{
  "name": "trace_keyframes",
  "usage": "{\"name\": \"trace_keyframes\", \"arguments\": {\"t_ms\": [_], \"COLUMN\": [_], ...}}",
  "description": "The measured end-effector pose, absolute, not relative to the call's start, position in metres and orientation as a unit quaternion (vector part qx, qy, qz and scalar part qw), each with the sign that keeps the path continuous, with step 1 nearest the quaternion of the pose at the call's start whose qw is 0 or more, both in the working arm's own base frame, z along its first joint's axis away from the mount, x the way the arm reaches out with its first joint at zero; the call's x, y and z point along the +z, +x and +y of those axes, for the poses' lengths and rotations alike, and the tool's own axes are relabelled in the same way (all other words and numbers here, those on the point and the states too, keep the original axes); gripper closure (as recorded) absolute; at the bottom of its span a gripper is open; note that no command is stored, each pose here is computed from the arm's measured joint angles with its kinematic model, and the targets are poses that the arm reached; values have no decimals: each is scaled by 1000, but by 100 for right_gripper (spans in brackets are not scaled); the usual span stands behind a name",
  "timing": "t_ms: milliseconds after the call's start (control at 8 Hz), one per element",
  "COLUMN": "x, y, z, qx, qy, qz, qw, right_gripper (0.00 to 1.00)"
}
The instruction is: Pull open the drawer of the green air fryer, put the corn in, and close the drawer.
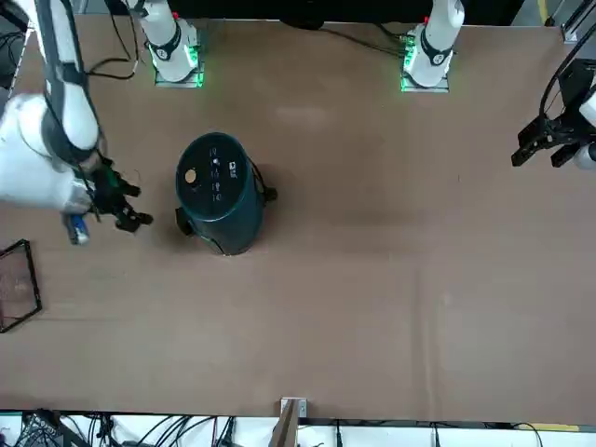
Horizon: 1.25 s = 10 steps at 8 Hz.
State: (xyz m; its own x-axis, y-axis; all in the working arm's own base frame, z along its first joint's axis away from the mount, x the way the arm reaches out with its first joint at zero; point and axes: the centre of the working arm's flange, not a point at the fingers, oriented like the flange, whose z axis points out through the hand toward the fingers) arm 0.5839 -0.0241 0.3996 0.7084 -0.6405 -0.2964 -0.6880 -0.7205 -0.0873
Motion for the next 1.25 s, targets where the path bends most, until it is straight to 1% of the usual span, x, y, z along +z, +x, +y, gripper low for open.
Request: {"name": "trace_keyframes", "arguments": {"t_ms": [250,500,625,875,1000,1250], "x": [447,482,504,553,573,600], "y": [577,577,578,574,565,538], "z": [-68,-96,-109,-118,-112,-90], "qx": [67,22,-1,-40,-38,-8], "qy": [-962,-984,-989,-994,-995,-997], "qz": [248,161,129,98,89,69], "qw": [89,73,67,31,21,21], "right_gripper": [0,0,0,0,0,0]}}
